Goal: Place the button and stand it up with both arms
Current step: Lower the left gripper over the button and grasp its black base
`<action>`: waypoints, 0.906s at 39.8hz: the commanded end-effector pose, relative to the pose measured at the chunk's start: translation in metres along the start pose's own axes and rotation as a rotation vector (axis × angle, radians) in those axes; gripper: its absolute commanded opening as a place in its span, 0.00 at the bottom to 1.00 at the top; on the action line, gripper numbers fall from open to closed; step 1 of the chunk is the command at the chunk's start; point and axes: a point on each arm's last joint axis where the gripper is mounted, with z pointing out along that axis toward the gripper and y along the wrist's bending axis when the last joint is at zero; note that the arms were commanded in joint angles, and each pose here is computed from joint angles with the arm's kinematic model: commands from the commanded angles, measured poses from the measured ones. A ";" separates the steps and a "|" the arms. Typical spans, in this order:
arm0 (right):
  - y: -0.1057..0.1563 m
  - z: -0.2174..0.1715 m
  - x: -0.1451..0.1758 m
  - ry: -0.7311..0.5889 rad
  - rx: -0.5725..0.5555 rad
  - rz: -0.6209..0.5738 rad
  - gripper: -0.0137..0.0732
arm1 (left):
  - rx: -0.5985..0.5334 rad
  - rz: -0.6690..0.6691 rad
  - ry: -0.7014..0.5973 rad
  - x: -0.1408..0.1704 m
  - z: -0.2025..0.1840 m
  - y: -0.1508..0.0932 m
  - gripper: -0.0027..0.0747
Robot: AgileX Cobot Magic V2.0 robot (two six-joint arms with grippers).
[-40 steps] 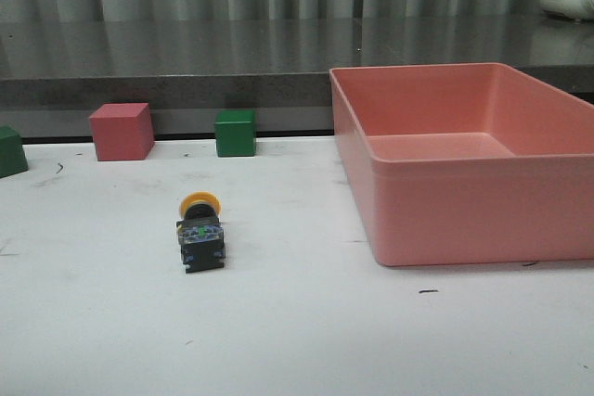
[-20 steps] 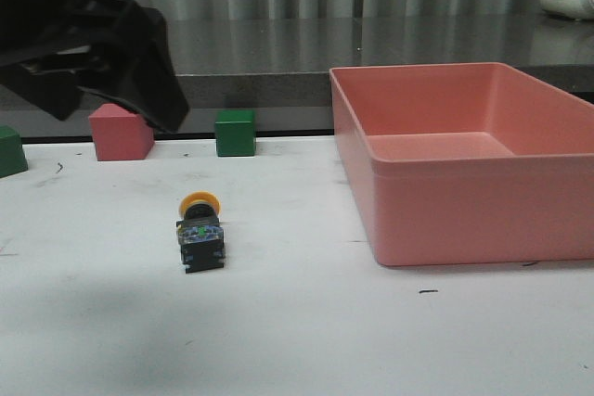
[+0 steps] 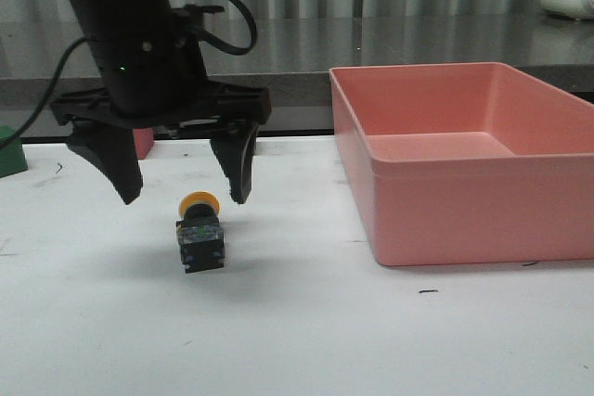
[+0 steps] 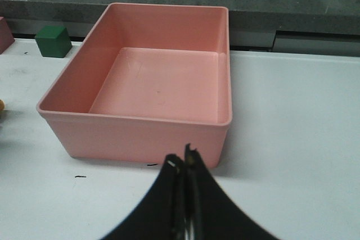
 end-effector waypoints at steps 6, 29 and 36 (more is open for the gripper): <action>0.001 -0.002 -0.014 -0.090 0.000 -0.033 0.08 | 0.029 -0.079 -0.038 -0.030 -0.005 0.002 0.90; 0.001 -0.002 -0.014 -0.090 0.000 -0.033 0.08 | 0.052 -0.136 -0.006 -0.043 0.030 0.005 0.90; 0.001 -0.002 -0.014 -0.090 0.000 -0.033 0.08 | 0.048 -0.136 0.004 -0.042 0.030 0.005 0.74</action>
